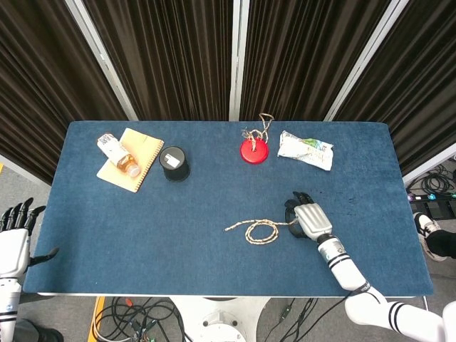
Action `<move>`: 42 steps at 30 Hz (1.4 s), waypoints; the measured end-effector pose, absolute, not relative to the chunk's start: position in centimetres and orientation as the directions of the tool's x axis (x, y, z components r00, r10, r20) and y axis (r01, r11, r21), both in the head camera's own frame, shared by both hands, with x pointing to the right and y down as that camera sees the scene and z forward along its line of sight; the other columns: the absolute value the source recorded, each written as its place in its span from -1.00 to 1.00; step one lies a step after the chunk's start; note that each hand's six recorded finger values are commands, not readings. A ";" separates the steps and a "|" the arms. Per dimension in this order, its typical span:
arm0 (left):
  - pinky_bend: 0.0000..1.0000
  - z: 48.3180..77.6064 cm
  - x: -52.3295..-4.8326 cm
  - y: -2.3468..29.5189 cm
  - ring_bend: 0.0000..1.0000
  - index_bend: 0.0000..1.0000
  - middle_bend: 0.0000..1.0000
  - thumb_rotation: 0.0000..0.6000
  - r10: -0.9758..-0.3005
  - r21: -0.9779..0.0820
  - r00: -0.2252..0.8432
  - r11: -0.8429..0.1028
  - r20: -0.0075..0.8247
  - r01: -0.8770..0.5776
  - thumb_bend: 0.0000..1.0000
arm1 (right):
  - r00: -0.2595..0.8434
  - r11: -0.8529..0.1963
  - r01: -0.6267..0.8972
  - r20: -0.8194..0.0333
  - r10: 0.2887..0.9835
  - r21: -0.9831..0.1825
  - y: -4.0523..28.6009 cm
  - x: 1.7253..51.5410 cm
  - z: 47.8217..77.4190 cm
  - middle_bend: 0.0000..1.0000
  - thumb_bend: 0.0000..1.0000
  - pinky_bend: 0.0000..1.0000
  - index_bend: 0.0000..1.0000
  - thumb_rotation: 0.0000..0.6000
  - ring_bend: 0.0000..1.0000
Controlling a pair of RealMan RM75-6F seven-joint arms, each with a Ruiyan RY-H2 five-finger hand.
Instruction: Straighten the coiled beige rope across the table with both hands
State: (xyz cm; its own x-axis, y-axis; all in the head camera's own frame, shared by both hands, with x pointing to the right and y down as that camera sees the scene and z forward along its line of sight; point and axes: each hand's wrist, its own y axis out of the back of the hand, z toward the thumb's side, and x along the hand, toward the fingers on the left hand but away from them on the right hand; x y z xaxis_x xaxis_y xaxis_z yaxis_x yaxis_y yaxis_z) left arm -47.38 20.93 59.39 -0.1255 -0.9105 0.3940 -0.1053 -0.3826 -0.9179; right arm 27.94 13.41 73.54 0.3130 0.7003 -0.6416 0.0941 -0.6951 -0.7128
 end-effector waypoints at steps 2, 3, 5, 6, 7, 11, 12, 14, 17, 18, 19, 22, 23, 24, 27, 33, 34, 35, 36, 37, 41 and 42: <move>-1.00 59.4 -47.4 21.0 -1.00 -0.66 -1.00 1.00 -0.910 -0.917 -0.126 -0.383 0.395 -0.106 -0.88 | 0.311 -0.693 0.095 -0.640 0.703 -0.715 13.4 28.0 73.5 -0.48 -0.29 -0.86 0.14 1.00 -0.92; -1.00 59.4 -47.4 21.0 -1.00 -0.66 -1.00 1.00 -0.910 -0.918 -0.126 -0.383 0.395 -0.108 -0.88 | 0.310 -0.692 0.095 -0.640 0.703 -0.715 13.4 28.0 73.5 -0.48 -0.28 -0.86 0.15 1.00 -0.92; -1.00 59.4 -47.4 20.9 -1.00 -0.66 -1.00 1.00 -0.911 -0.918 -0.125 -0.381 0.393 -0.108 -0.88 | 0.310 -0.689 0.095 -0.636 0.707 -0.719 13.3 28.0 73.3 -0.46 -0.25 -0.85 0.18 1.00 -0.91; -1.00 59.4 -47.4 20.8 -1.00 -0.66 -1.00 1.00 -0.912 -0.919 -0.125 -0.380 0.391 -0.108 -0.88 | 0.310 -0.686 0.096 -0.633 0.709 -0.721 13.3 27.9 73.3 -0.45 -0.22 -0.84 0.20 1.00 -0.90; -1.00 59.5 -47.4 20.7 -1.00 -0.66 -1.00 1.00 -0.913 -0.919 -0.121 -0.379 0.390 -0.106 -0.88 | 0.309 -0.682 0.098 -0.629 0.713 -0.725 13.2 27.9 73.1 -0.43 -0.17 -0.84 0.24 1.00 -0.88; -1.00 59.5 -46.6 19.9 -1.00 -0.66 -1.00 1.00 -0.918 -0.920 -0.083 -0.379 0.388 -0.100 -0.89 | 0.305 -0.660 0.104 -0.608 0.733 -0.744 12.9 28.0 72.5 -0.37 -0.02 -0.82 0.35 1.00 -0.82; -1.00 59.5 -46.3 19.5 -1.00 -0.65 -1.00 1.00 -0.920 -0.919 -0.067 -0.380 0.387 -0.101 -0.89 | 0.304 -0.654 0.106 -0.602 0.739 -0.749 12.8 28.0 72.3 -0.35 0.01 -0.82 0.37 1.00 -0.81; -1.00 59.6 -45.3 18.5 -1.00 -0.60 -0.99 1.00 -0.922 -0.918 -0.021 -0.381 0.386 -0.109 -0.89 | 0.302 -0.638 0.110 -0.586 0.752 -0.762 12.5 27.9 71.7 -0.32 0.08 -0.82 0.43 1.00 -0.78; -1.00 60.0 -43.4 16.6 -1.00 -0.48 -0.92 1.00 -0.922 -0.910 0.053 -0.387 0.383 -0.149 -0.87 | 0.303 -0.618 0.114 -0.565 0.767 -0.778 12.2 27.8 70.8 -0.28 0.13 -0.82 0.48 1.00 -0.76; -1.00 60.2 -42.7 16.0 -1.00 -0.45 -0.90 1.00 -0.920 -0.904 0.076 -0.392 0.385 -0.168 -0.85 | 0.303 -0.614 0.115 -0.561 0.770 -0.781 12.1 27.7 70.6 -0.28 0.13 -0.82 0.48 1.00 -0.76; -1.00 60.6 -41.7 15.2 -1.00 -0.41 -0.90 1.00 -0.915 -0.894 0.108 -0.403 0.389 -0.196 -0.82 | 0.304 -0.609 0.117 -0.556 0.774 -0.784 12.0 27.6 70.2 -0.28 0.13 -0.82 0.49 1.00 -0.76; -1.00 61.5 -38.7 13.2 -1.00 -0.33 -0.87 1.00 -0.891 -0.856 0.195 -0.449 0.409 -0.257 -0.75 | 0.304 -0.599 0.124 -0.544 0.782 -0.791 11.8 27.4 69.2 -0.28 0.13 -0.82 0.49 1.00 -0.76; -1.00 61.9 -37.8 12.6 -1.00 -0.31 -0.87 1.00 -0.881 -0.842 0.221 -0.467 0.417 -0.269 -0.74 | 0.303 -0.595 0.125 -0.540 0.785 -0.794 11.7 27.4 68.9 -0.28 0.13 -0.82 0.49 1.00 -0.76; -1.00 62.2 -36.7 12.1 -1.00 -0.29 -0.87 1.00 -0.870 -0.829 0.248 -0.485 0.426 -0.278 -0.73 | 0.301 -0.590 0.126 -0.536 0.789 -0.797 11.6 27.4 68.6 -0.28 0.13 -0.81 0.49 1.00 -0.76; -1.00 63.5 -33.0 10.6 -1.00 -0.24 -0.87 1.00 -0.823 -0.782 0.337 -0.553 0.457 -0.288 -0.72 | 0.292 -0.578 0.129 -0.526 0.799 -0.806 11.3 27.7 67.8 -0.28 0.13 -0.81 0.49 1.00 -0.76; -1.00 66.2 -24.3 9.4 -1.00 -0.12 -0.82 1.00 -0.699 -0.665 0.497 -0.691 0.515 -0.283 -0.62 | 0.276 -0.568 0.140 -0.519 0.809 -0.811 11.4 28.3 67.0 -0.28 0.13 -0.81 0.49 1.00 -0.76; -1.00 66.6 -22.7 9.4 -1.00 -0.11 -0.82 1.00 -0.676 -0.643 0.521 -0.712 0.521 -0.282 -0.61 | 0.272 -0.565 0.141 -0.517 0.812 -0.813 11.4 28.5 66.8 -0.28 0.13 -0.81 0.49 1.00 -0.76; -1.00 66.9 -21.6 9.4 -1.00 -0.11 -0.82 1.00 -0.664 -0.632 0.534 -0.723 0.523 -0.280 -0.61 | 0.268 -0.562 0.142 -0.515 0.814 -0.815 11.4 28.7 66.7 -0.28 0.13 -0.81 0.49 1.00 -0.76; -1.00 67.2 -20.7 9.3 -1.00 -0.10 -0.81 1.00 -0.653 -0.624 0.545 -0.732 0.526 -0.275 -0.61 | 0.264 -0.560 0.143 -0.513 0.816 -0.816 11.5 28.9 66.6 -0.28 0.13 -0.81 0.49 1.00 -0.76; -1.00 67.6 -19.6 9.3 -1.00 -0.10 -0.81 1.00 -0.640 -0.616 0.557 -0.741 0.529 -0.267 -0.60 | 0.258 -0.556 0.144 -0.512 0.819 -0.818 11.5 29.2 66.4 -0.28 0.13 -0.81 0.49 1.00 -0.76; -1.00 69.0 -16.2 9.7 -1.00 -0.10 -0.82 1.00 -0.607 -0.605 0.583 -0.762 0.541 -0.232 -0.60 | 0.241 -0.549 0.143 -0.509 0.826 -0.824 11.6 30.0 66.0 -0.28 0.13 -0.81 0.49 1.00 -0.76; -1.00 69.3 -15.6 9.8 -1.00 -0.10 -0.81 1.00 -0.602 -0.607 0.585 -0.763 0.543 -0.222 -0.60 | 0.238 -0.548 0.142 -0.509 0.827 -0.824 11.6 30.1 66.0 -0.28 0.13 -0.81 0.49 1.00 -0.76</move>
